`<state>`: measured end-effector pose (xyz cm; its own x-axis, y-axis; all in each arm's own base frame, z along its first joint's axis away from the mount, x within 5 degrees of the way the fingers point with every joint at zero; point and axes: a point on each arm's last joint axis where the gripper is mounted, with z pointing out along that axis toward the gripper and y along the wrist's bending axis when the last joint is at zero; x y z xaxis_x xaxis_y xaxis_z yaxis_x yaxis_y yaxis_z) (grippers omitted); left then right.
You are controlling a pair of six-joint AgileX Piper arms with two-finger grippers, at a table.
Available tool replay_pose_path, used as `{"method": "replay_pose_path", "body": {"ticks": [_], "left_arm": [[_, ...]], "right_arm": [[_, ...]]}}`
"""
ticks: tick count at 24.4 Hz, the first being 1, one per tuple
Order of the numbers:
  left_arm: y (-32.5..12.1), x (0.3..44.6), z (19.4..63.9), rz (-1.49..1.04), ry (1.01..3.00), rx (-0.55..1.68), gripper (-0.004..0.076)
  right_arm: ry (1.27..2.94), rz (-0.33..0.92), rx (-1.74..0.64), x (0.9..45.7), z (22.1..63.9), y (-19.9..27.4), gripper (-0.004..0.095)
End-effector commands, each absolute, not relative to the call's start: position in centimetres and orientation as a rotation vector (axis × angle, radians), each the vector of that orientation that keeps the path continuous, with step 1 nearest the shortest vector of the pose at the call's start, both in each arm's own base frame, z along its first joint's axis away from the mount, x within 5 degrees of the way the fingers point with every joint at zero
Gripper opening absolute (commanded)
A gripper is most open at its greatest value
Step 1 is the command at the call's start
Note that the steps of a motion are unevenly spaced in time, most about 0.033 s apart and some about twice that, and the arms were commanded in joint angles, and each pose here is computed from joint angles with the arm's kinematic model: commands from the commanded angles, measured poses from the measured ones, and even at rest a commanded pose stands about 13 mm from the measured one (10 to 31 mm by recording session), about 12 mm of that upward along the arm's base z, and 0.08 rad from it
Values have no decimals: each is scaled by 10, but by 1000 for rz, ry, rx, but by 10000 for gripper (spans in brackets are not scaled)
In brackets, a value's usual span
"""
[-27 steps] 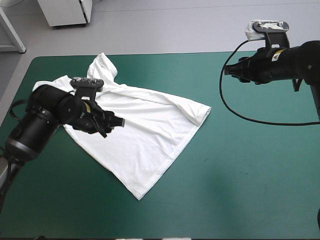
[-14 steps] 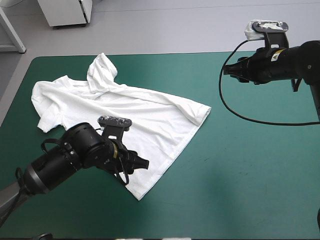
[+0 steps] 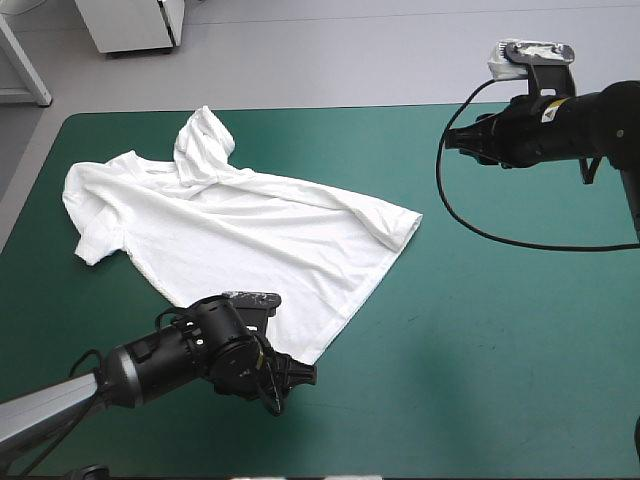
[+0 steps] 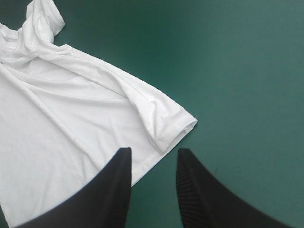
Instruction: Fold the cloth
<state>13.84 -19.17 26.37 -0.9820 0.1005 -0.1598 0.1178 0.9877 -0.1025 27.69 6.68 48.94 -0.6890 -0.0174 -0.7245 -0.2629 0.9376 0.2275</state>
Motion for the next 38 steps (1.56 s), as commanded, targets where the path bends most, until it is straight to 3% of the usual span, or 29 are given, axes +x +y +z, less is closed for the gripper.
{"method": "replay_pose_path", "body": {"ticks": [1, 16, 18, 22, 30, 36, 38], "left_arm": [[-202, 143, 261, -177, 2962, 191, 391], [-220, 155, 201, -27, 3041, 272, 372], [-221, 156, 197, -9, 3045, 299, 297], [-221, 158, 195, 10, 3029, 316, -17], [-218, 158, 196, 54, 3024, 334, -22], [-217, 158, 199, 49, 3006, 357, -22], [-217, 158, 199, 46, 3008, 376, -22]], "right_arm": [[2236, 425, -206, 261, 507, 65, 303], [2236, 427, -206, 261, 507, 65, 301], [2236, 429, -207, 261, 507, 65, 301], [2236, 432, -207, 261, 507, 65, 301], [2240, 372, -212, 263, 506, 62, 319], [2369, 371, -204, 309, 469, 69, 562], [2422, 391, -201, 325, 452, 76, 562]]}}
